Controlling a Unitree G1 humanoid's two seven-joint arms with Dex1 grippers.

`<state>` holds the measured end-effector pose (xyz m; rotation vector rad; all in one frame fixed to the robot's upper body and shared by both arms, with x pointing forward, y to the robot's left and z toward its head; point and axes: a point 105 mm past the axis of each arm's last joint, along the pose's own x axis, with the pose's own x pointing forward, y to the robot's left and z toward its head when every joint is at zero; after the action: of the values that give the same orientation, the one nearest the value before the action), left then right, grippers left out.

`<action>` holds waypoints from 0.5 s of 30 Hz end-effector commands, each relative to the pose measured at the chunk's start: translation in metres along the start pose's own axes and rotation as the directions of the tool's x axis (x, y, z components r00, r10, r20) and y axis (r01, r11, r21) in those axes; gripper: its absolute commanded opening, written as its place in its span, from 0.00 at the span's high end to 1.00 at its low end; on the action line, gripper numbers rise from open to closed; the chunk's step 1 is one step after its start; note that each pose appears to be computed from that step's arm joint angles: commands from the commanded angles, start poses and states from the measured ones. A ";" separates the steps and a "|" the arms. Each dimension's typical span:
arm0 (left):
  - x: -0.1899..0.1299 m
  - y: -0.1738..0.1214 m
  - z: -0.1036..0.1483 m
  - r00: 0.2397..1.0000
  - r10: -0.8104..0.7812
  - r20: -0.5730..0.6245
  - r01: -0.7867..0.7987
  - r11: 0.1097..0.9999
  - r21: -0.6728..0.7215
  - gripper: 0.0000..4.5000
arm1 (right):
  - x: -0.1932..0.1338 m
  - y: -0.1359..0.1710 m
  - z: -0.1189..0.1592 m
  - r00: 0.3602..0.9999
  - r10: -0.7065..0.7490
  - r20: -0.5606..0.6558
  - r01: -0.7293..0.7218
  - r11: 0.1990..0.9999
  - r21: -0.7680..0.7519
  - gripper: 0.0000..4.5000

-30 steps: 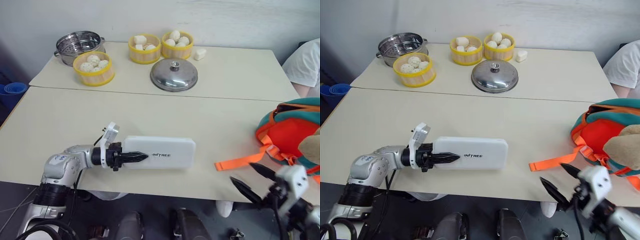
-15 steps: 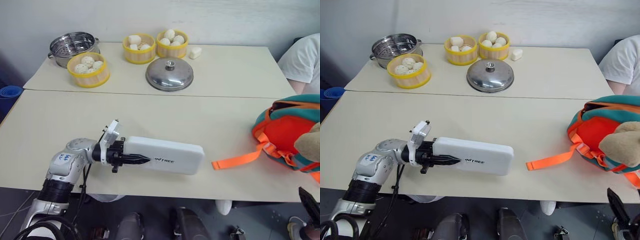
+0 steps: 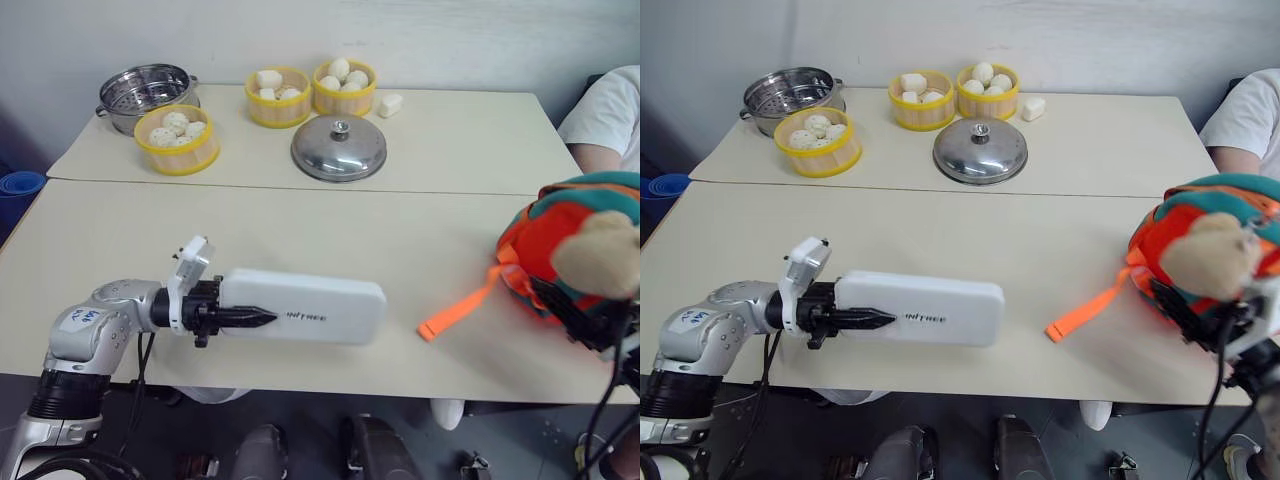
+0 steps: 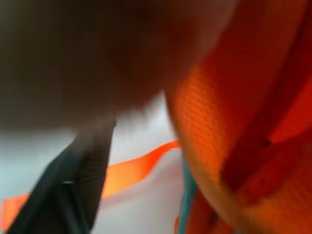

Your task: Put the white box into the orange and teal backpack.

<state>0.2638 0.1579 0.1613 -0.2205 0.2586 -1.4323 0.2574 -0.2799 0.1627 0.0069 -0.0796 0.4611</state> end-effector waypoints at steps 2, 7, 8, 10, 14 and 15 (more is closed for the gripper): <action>-0.012 0.001 0.018 0.994 0.072 0.085 -0.074 0.997 0.018 0.73 | 0.030 0.022 0.006 0.993 0.109 0.049 -0.107 0.993 -0.045 0.66; -0.023 0.006 0.030 0.981 0.120 0.151 -0.119 0.993 -0.014 0.73 | 0.060 0.072 0.016 0.946 0.299 0.124 -0.295 0.954 -0.046 0.98; -0.028 0.009 0.032 0.977 0.141 0.157 -0.139 0.990 -0.022 0.73 | 0.069 0.087 0.023 0.923 0.350 0.160 -0.351 0.936 -0.022 1.00; -0.040 0.017 0.031 0.966 0.200 0.166 -0.197 0.980 -0.038 0.73 | 0.083 0.120 0.043 0.858 0.456 0.236 -0.473 0.881 0.016 1.00; -0.062 0.027 0.025 0.940 0.291 0.177 -0.280 0.956 -0.087 0.73 | 0.083 0.175 0.069 0.704 0.652 0.281 -0.697 0.710 0.100 1.00; -0.065 0.027 0.025 0.936 0.303 0.181 -0.290 0.952 -0.095 0.73 | 0.078 0.184 0.071 0.669 0.693 0.267 -0.737 0.666 0.117 1.00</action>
<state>0.2903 0.2147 0.1681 -0.3770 0.2193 -1.1204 0.2626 -0.0973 0.2272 0.2305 -0.2427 1.1468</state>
